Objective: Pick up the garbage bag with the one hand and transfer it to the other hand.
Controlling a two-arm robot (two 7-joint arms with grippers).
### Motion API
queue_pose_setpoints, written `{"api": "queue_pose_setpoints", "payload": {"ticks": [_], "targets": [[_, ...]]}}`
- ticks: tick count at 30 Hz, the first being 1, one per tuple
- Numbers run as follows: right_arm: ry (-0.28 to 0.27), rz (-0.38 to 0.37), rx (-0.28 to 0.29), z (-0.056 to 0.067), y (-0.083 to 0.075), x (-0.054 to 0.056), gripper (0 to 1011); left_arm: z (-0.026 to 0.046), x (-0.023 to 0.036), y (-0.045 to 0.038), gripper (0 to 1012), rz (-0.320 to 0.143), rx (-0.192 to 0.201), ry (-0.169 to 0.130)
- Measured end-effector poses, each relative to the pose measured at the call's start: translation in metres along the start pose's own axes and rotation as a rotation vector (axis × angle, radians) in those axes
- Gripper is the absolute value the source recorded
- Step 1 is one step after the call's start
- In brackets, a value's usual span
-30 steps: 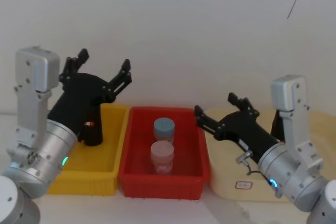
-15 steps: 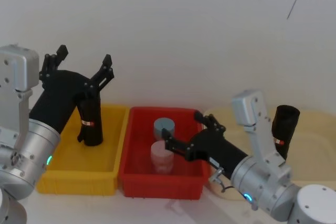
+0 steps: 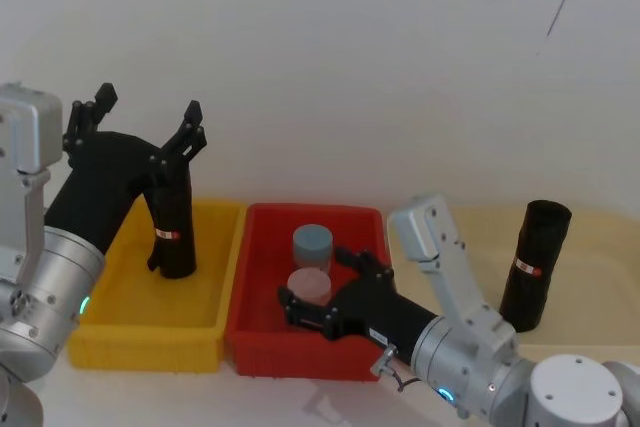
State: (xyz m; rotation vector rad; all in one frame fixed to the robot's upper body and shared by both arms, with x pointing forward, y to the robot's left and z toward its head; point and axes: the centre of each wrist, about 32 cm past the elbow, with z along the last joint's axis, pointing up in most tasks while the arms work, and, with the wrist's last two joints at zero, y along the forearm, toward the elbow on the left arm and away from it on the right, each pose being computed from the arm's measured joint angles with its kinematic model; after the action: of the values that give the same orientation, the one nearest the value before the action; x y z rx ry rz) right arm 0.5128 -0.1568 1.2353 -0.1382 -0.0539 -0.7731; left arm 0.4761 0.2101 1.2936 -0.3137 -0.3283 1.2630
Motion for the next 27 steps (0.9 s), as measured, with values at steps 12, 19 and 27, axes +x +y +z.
{"api": "queue_pose_setpoints", "payload": {"ticks": [12, 19, 27], "targets": [[0.016, -0.002, -0.039, -0.006, 0.012, 0.008, 1004, 0.0006, 0.0009, 0.0007, 1001, 0.005, -0.001, -0.003], [0.028, -0.016, -0.045, -0.013, 0.019, 0.015, 1004, 0.0008, 0.0012, 0.0009, 1001, 0.006, -0.001, -0.004], [0.036, -0.024, -0.055, -0.019, 0.025, 0.019, 1004, 0.0009, 0.0014, 0.0011, 1001, 0.007, -0.001, -0.004]]}}
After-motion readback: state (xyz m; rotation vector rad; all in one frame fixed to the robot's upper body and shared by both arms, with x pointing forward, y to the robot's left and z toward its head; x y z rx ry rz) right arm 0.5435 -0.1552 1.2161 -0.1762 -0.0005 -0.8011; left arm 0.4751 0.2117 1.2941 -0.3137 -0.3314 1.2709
